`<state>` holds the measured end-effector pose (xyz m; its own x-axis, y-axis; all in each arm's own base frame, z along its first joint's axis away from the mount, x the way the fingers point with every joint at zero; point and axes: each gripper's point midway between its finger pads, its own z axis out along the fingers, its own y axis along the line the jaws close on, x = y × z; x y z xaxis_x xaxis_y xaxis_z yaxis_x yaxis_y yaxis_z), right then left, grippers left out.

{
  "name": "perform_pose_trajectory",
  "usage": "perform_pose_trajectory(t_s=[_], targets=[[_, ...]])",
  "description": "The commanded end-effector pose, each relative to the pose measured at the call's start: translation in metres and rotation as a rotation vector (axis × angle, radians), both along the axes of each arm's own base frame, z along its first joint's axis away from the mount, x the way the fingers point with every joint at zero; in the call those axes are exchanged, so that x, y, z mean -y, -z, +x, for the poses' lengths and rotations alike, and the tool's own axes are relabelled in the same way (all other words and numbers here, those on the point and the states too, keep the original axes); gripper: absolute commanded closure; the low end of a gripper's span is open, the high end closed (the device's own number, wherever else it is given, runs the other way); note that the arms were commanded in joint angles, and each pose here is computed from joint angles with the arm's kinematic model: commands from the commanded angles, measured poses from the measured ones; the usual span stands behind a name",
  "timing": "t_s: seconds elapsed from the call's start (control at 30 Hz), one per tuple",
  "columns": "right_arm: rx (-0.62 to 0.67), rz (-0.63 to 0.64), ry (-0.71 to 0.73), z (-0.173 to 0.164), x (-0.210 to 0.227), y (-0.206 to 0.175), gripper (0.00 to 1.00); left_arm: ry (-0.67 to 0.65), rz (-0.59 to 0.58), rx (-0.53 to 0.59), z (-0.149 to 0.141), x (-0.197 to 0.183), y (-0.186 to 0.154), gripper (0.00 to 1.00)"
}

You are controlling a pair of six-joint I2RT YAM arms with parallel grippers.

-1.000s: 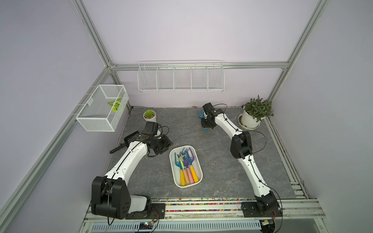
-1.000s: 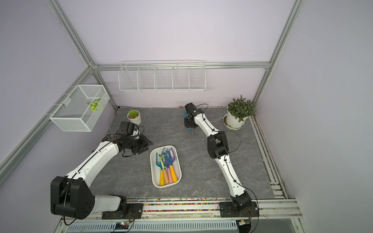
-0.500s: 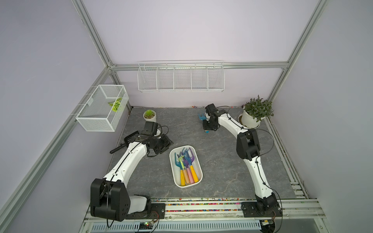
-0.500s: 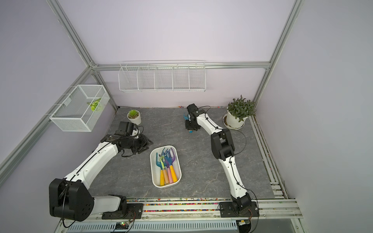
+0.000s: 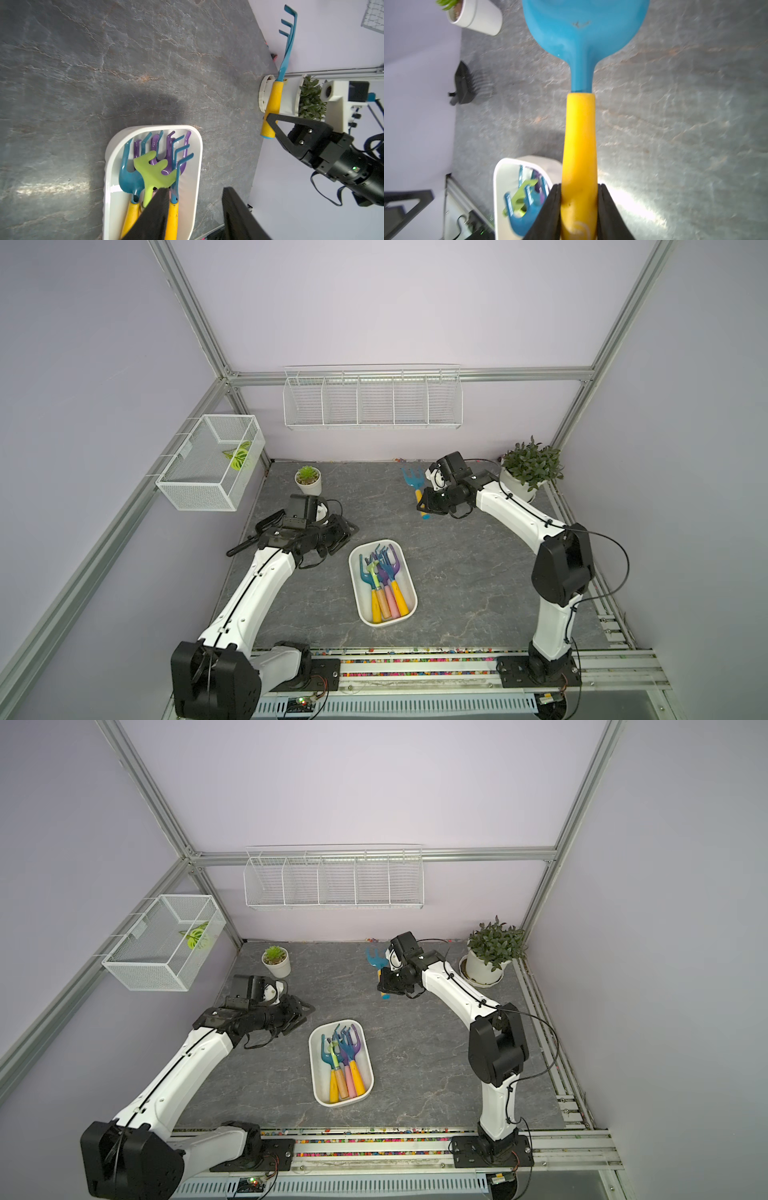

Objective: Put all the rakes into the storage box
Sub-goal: Pick up the rake at the center of the board, then place the rake in the storage box.

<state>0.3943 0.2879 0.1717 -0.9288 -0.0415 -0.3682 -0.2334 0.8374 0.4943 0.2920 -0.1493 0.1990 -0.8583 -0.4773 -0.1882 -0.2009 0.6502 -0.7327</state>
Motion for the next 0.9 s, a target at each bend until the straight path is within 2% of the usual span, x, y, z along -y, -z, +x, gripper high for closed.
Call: perform_pose_trajectory(t_s=[0.0,0.37,0.53,0.67,0.73,0.87], targets=[[0.017,0.096,-0.043,-0.028,-0.022,-0.030,1.00,0.002,-0.062,0.030,-0.004,0.004,-0.010,0.51],[-0.015,0.091,-0.137,-0.123,-0.057,-0.036,1.00,-0.010,-0.178,0.102,-0.006,0.012,-0.041,0.48],[-0.050,0.130,-0.166,-0.150,-0.075,-0.036,1.00,-0.006,-0.209,0.108,-0.009,0.017,-0.043,0.47],[-0.075,0.191,-0.161,-0.159,-0.089,-0.039,1.00,0.007,-0.196,0.089,-0.019,0.026,-0.036,0.48],[-0.065,0.135,-0.169,-0.163,-0.090,-0.037,1.00,0.002,-0.181,0.084,-0.026,0.028,-0.033,0.48],[-0.014,-0.100,-0.209,-0.174,-0.080,-0.023,1.00,-0.052,-0.149,0.063,-0.042,0.016,-0.026,0.49]])
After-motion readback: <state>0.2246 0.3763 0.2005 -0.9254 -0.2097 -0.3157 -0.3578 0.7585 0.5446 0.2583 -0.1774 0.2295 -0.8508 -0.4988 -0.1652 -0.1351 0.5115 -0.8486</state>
